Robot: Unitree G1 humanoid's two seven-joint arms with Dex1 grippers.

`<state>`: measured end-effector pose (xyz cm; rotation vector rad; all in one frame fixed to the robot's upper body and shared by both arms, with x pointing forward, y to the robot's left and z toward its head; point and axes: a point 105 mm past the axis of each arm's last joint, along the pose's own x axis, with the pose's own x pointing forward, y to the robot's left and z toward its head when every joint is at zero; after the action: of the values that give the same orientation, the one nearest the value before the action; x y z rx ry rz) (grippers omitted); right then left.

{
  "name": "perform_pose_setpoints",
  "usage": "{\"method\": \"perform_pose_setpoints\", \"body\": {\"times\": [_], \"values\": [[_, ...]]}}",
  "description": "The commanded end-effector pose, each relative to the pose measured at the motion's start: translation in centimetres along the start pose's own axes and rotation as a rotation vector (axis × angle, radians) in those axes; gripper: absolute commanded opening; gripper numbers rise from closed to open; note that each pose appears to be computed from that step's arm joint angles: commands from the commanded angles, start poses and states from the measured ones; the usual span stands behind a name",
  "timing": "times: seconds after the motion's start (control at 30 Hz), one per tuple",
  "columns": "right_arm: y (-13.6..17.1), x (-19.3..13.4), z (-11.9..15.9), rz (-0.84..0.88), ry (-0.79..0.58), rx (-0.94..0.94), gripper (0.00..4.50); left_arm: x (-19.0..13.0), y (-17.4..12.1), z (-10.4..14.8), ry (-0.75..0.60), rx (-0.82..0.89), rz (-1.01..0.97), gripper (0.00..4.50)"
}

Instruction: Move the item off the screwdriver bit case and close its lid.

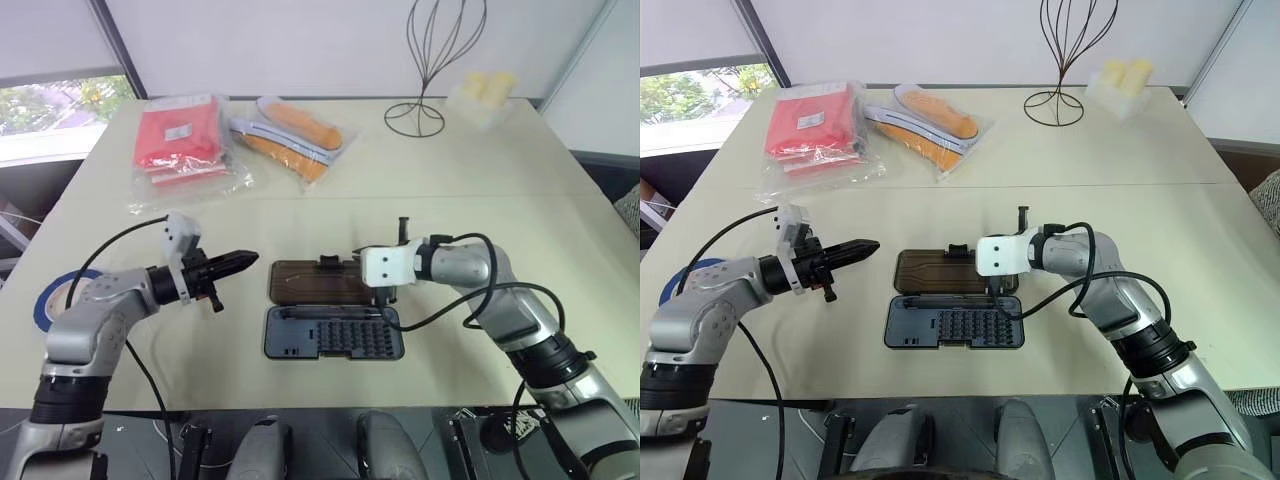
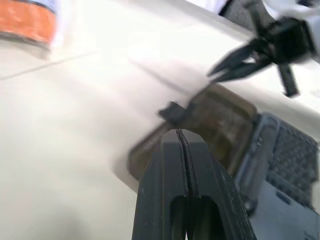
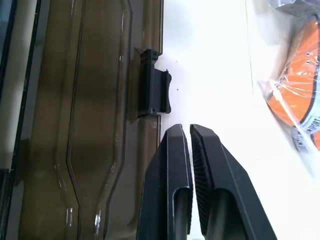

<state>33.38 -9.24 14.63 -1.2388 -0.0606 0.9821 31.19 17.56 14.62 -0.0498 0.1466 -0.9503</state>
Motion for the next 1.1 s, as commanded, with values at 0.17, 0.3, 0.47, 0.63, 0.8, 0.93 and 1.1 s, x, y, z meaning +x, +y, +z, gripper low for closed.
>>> {"method": "perform_pose_setpoints", "body": {"times": [0.17,0.3,0.47,0.63,0.8,0.93,1.1], "values": [[-1.4,-0.5,0.7,-0.055,-0.019,0.036,0.18,0.8,0.0,0.6,-0.009,0.037,-0.026,0.00],[-2.4,0.1,0.4,-0.072,-0.048,0.253,0.18,1.4,-2.4,0.1,0.030,0.033,-0.144,0.00],[-3.0,0.5,0.4,0.003,-0.062,0.386,0.18,1.1,-4.8,-2.1,0.151,0.037,-0.267,0.00],[-1.8,0.8,0.0,0.144,-0.043,0.383,0.18,0.6,-6.4,-4.2,0.238,0.046,-0.335,0.00],[-1.6,1.3,-0.8,0.208,-0.033,0.390,0.40,0.6,-7.0,-5.2,0.265,0.061,-0.352,0.00],[-2.5,1.7,-1.5,0.207,-0.020,0.380,1.57,0.7,-7.3,-5.5,0.265,0.062,-0.355,0.00],[-3.0,1.9,-2.3,0.230,-0.004,0.342,3.09,0.9,-7.6,-5.8,0.266,0.063,-0.356,0.00]]}}
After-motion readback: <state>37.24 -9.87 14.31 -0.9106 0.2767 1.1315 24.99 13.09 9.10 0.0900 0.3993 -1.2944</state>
